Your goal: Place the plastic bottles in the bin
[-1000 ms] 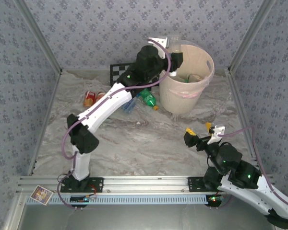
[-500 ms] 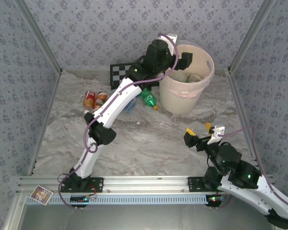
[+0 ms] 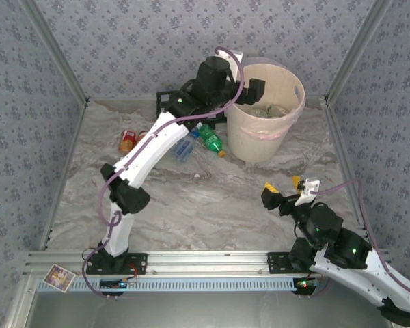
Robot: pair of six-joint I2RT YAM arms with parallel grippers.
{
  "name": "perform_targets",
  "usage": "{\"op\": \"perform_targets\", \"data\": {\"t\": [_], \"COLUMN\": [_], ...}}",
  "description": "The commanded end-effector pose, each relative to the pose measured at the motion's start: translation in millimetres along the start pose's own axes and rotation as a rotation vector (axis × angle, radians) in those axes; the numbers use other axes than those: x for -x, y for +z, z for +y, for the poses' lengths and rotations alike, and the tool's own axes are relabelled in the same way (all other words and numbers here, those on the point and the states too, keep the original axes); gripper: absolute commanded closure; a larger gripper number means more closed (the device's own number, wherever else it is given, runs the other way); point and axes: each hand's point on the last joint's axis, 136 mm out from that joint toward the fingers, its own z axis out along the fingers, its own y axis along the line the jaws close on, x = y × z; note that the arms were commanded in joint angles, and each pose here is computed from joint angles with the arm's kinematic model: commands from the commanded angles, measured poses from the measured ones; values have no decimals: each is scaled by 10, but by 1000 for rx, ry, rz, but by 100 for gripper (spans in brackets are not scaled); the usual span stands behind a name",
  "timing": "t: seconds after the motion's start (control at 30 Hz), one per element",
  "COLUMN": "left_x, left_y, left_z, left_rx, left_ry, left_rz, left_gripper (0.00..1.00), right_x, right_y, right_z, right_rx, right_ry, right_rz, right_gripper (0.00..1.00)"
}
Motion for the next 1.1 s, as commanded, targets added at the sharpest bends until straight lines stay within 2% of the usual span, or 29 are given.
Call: {"op": "perform_targets", "data": {"t": [0.0, 0.1, 0.33, 0.67, 0.87, 1.07], "left_x": [236, 186, -245, -1332, -1896, -2231], "left_y": [-304, -482, -872, -1391, -1651, -1827], "left_z": [35, 150, 668, 1604, 1881, 2066], "left_rx": [19, 45, 143, 348, 417, 466], "left_ry": [2, 1, -48, -150, -200, -217], "left_rz": [-103, -145, -153, -68, -75, -76], "left_gripper": [0, 0, 0, 0, 0, 0], "right_x": [8, 2, -7, -53, -82, -192], "right_y": [19, 39, 135, 475, 749, 1121], "right_z": [32, 62, 182, 521, 745, 922], "right_rx": [6, 11, 31, 53, 37, -32], "right_ry": [23, 25, 23, -23, -91, -197], "right_rz": [11, 20, 39, 109, 174, 266], "right_gripper": [0, 0, 0, 0, 0, 0]}}
